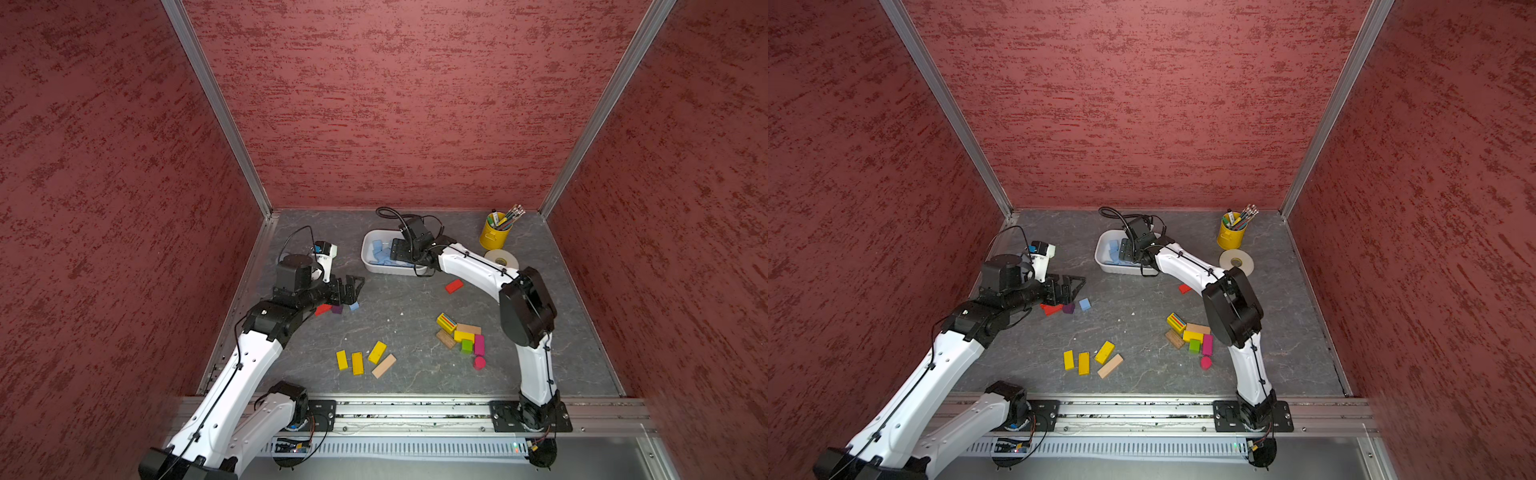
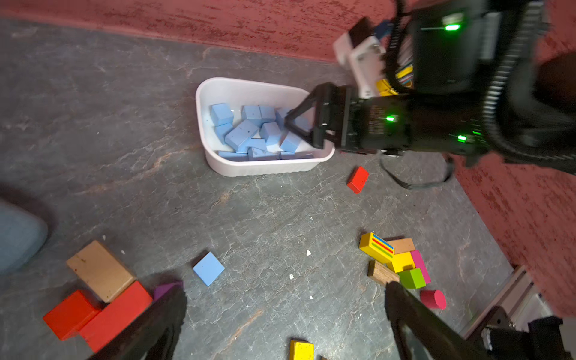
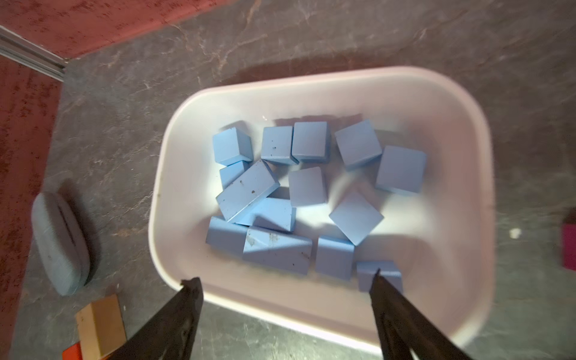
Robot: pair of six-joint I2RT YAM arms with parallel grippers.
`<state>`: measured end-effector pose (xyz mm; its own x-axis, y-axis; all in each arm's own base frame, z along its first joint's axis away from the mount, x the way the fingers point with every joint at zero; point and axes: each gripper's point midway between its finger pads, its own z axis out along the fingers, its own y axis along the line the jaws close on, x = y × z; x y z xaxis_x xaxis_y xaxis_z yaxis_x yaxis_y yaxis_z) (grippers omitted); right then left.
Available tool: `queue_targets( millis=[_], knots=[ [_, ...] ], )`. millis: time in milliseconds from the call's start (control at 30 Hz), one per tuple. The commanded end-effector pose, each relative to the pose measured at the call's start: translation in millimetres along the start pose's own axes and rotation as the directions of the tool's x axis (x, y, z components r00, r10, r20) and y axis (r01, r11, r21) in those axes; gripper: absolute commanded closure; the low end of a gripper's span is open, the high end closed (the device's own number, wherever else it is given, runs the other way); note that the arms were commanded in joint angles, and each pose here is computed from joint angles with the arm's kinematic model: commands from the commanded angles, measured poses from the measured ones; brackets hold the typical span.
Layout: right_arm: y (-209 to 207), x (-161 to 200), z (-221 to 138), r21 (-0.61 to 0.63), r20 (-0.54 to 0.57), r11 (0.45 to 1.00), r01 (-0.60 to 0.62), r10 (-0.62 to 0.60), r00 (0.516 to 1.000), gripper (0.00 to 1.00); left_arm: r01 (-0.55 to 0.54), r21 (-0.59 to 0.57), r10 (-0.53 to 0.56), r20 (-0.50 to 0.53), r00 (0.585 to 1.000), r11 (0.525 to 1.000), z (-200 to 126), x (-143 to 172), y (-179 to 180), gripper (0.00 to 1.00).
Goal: Pick out the blue building blocks
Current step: Place the building block in the storage box, then pick up the building block from the center of the board.
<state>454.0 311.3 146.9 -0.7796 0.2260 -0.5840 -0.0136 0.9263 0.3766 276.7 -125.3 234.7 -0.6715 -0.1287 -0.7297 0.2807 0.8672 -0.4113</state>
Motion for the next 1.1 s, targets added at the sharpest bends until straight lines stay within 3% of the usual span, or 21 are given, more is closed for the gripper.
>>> queue_targets(
  millis=[0,133,300,667,1067],
  knots=[
    [17.9,-33.1,-40.8,-0.107,0.132,0.994,0.021,-0.006,0.991,0.10,0.225,-0.075,-0.226,-0.009,0.974,0.972,1.2,3.3,14.6,0.00],
    [18.1,-34.2,-71.9,-0.163,0.188,0.984,0.065,-0.034,0.982,0.06,0.380,-0.142,-0.387,-0.027,0.922,0.914,3.8,15.1,25.5,0.00],
    [8.7,-25.4,-107.3,-0.218,0.250,0.970,0.108,-0.052,0.967,0.02,0.442,-0.273,-0.471,-0.050,0.881,0.855,7.1,35.2,40.6,0.00],
    [-21.3,6.0,-153.0,-0.276,0.305,0.952,0.128,-0.040,0.952,0.02,0.354,-0.487,-0.462,-0.120,0.878,0.799,35.1,71.3,33.2,0.00],
    [-45.2,30.9,-156.2,-0.270,0.289,0.958,0.096,-0.014,0.957,0.01,0.285,-0.589,-0.458,-0.166,0.873,0.756,76.1,96.6,39.3,0.16]
  ],
)
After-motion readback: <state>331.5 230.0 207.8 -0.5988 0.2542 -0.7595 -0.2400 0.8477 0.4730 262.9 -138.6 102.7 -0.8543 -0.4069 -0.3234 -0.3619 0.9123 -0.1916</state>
